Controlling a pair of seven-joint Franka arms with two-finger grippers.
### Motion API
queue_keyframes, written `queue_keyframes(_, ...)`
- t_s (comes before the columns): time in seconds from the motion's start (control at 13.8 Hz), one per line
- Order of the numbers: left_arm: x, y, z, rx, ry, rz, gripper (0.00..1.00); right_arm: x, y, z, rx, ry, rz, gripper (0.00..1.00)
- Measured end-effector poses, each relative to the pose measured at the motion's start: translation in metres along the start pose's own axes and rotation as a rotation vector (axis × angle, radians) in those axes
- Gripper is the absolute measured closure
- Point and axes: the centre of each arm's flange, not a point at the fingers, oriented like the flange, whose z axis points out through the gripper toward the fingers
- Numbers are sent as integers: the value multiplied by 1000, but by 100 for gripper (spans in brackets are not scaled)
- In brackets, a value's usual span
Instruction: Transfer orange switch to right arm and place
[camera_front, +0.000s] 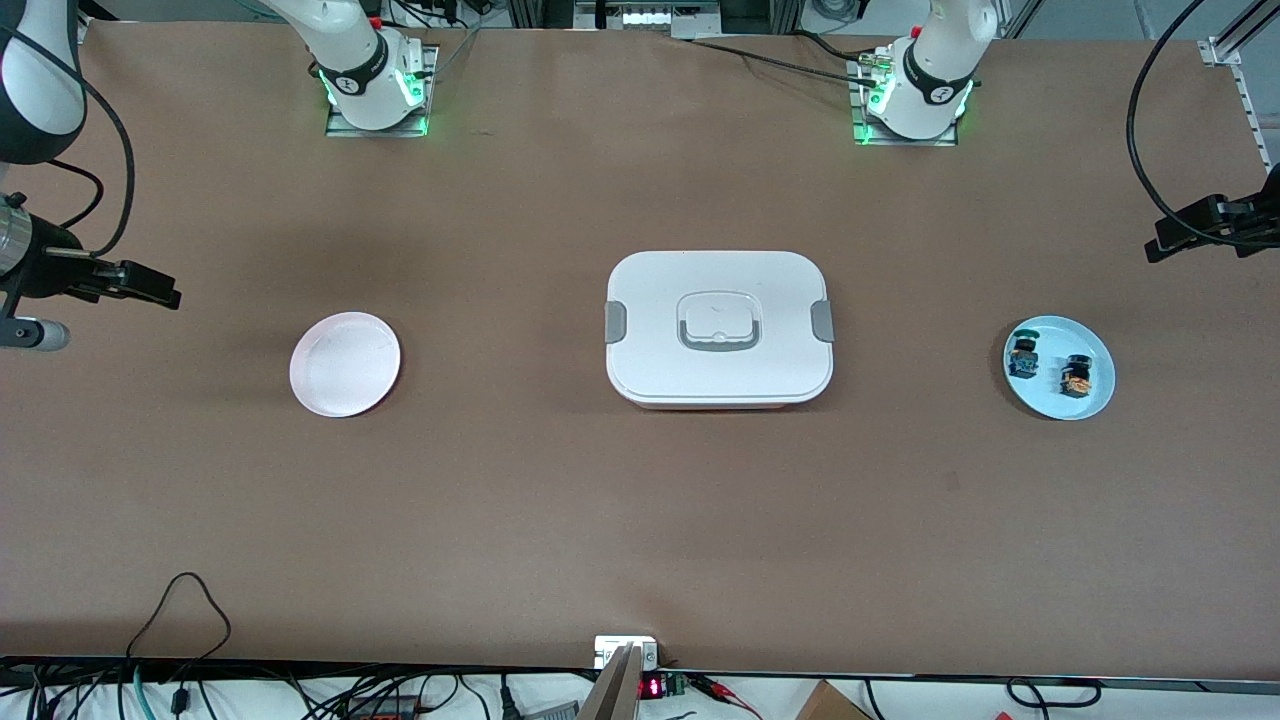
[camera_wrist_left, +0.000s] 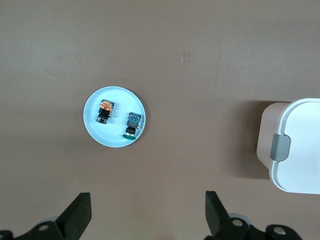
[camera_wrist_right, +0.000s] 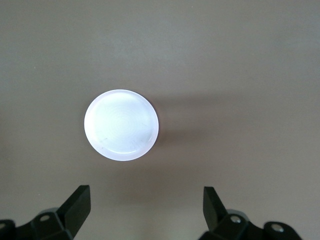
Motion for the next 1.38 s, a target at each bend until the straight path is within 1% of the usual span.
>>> queue_keyframes(0.36, 0, 0, 1, 0, -5, 1, 0, 3, -10, -4, -1, 28, -18, 0)
queue_keyframes(0.51, -1, 1, 4, 0, -20, 9, 0, 4, -15, -19, 0, 60, -27, 0)
queue_keyframes(0.65, 0, 2, 10, -2, -44, 60, 0, 4, -26, -42, 0, 105, -47, 0)
queue_keyframes(0.8, 2, 1, 17, -4, -65, 177, 0, 3, -35, -58, 0, 138, -61, 0)
queue_keyframes(0.87, 2, 0, 21, 0, -76, 243, 0, 3, -36, -62, 0, 144, -63, 0)
queue_keyframes(0.94, 3, -2, 28, 3, -93, 314, 0, 1, -35, -63, 0, 139, -63, 0)
queue_keyframes(1.02, 4, -5, 35, 8, -110, 386, 0, -1, -34, -61, 0, 115, -62, 0)
queue_keyframes(1.16, 5, -12, 45, 50, -135, 536, 0, -6, -31, -55, -2, 64, -56, 0)
queue_keyframes(1.38, 9, -22, 57, 58, -145, 803, 0, -2, -32, -43, -7, 32, -55, 0)
